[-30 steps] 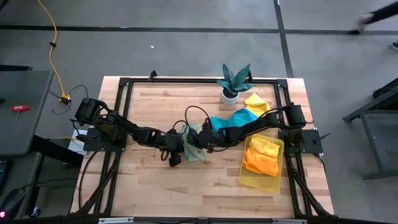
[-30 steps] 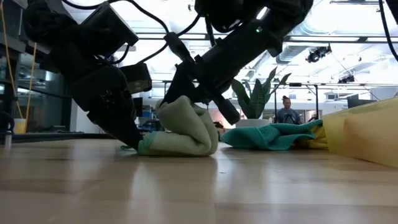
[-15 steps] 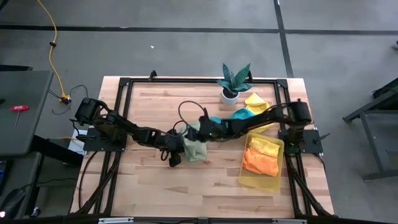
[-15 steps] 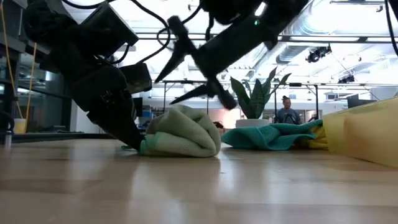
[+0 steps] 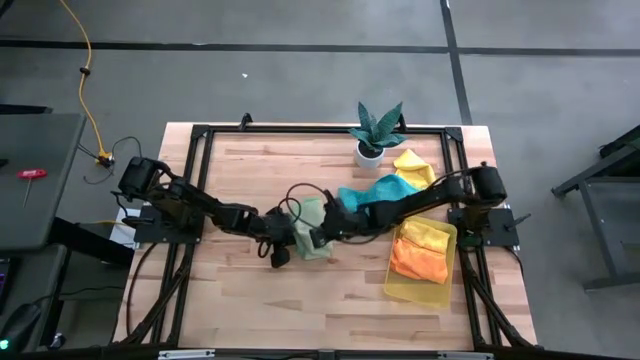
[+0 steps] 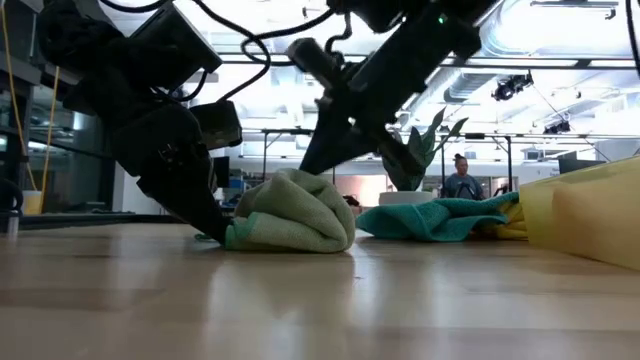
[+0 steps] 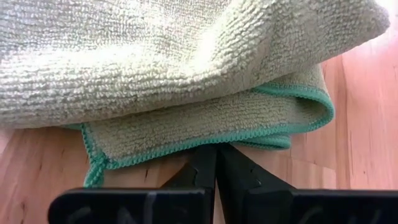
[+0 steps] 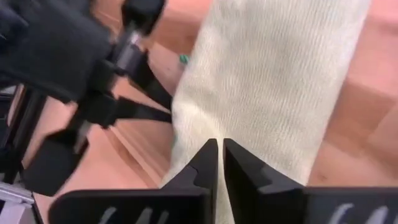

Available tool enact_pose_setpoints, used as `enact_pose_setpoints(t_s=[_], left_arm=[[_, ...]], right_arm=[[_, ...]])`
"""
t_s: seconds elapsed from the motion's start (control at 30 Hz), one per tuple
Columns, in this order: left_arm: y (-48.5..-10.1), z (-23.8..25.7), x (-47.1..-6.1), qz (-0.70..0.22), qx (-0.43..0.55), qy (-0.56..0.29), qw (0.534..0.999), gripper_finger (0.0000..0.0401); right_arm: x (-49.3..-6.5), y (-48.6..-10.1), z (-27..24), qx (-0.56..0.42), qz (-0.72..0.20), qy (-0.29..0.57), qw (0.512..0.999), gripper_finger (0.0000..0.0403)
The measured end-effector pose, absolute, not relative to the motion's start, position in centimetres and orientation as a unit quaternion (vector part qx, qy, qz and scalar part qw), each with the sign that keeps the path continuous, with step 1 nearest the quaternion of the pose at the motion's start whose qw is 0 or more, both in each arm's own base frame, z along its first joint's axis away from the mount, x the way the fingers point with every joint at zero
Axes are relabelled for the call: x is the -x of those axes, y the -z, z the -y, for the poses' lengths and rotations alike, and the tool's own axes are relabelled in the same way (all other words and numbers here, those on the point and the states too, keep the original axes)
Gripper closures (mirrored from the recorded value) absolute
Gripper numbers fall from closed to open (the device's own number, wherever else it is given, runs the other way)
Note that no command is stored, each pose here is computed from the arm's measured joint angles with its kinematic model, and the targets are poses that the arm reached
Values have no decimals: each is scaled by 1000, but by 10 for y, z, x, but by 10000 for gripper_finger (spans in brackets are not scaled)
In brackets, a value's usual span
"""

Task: Fold microfiber towels
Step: Fold the light green microfiber cloth

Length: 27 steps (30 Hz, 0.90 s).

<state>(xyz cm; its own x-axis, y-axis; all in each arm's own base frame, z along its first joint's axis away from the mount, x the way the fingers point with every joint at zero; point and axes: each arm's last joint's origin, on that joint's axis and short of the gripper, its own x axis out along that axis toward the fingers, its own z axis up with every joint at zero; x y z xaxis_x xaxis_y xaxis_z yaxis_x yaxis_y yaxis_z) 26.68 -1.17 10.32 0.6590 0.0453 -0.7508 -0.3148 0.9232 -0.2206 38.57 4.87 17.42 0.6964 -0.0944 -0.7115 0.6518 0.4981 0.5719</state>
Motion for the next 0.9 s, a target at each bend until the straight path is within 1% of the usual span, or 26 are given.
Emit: enact_pose_setpoints(t_s=[0.1,0.2,0.27,0.37,0.43,0.57,0.7,0.8,0.9], left_arm=[[-103,12,-267,-400,169,-101,895,401],[-103,12,-267,-400,172,-104,894,401],[-103,12,-267,-400,172,-104,894,401],[-104,12,-267,-399,178,-107,893,401],[-104,11,-267,-398,183,-111,892,401],[-104,11,-267,-397,184,-112,892,401],[-104,11,-267,-396,190,-115,891,401],[-104,12,-267,-396,193,-115,890,401],[-104,12,-266,-404,195,-107,887,401]], right_arm=[[-389,-161,-54,-456,-318,237,797,375],[-391,-156,-61,-456,-319,230,798,391],[-393,-160,-69,-449,-309,203,813,399],[-393,-165,-80,-440,-310,161,827,393],[-393,-165,-85,-435,-317,148,830,393],[-392,-153,-91,-428,-331,160,825,401],[-394,-141,-92,-441,-339,171,813,398],[-394,-140,-90,-448,-336,174,810,398],[-393,-151,-91,-434,-338,151,821,398]])
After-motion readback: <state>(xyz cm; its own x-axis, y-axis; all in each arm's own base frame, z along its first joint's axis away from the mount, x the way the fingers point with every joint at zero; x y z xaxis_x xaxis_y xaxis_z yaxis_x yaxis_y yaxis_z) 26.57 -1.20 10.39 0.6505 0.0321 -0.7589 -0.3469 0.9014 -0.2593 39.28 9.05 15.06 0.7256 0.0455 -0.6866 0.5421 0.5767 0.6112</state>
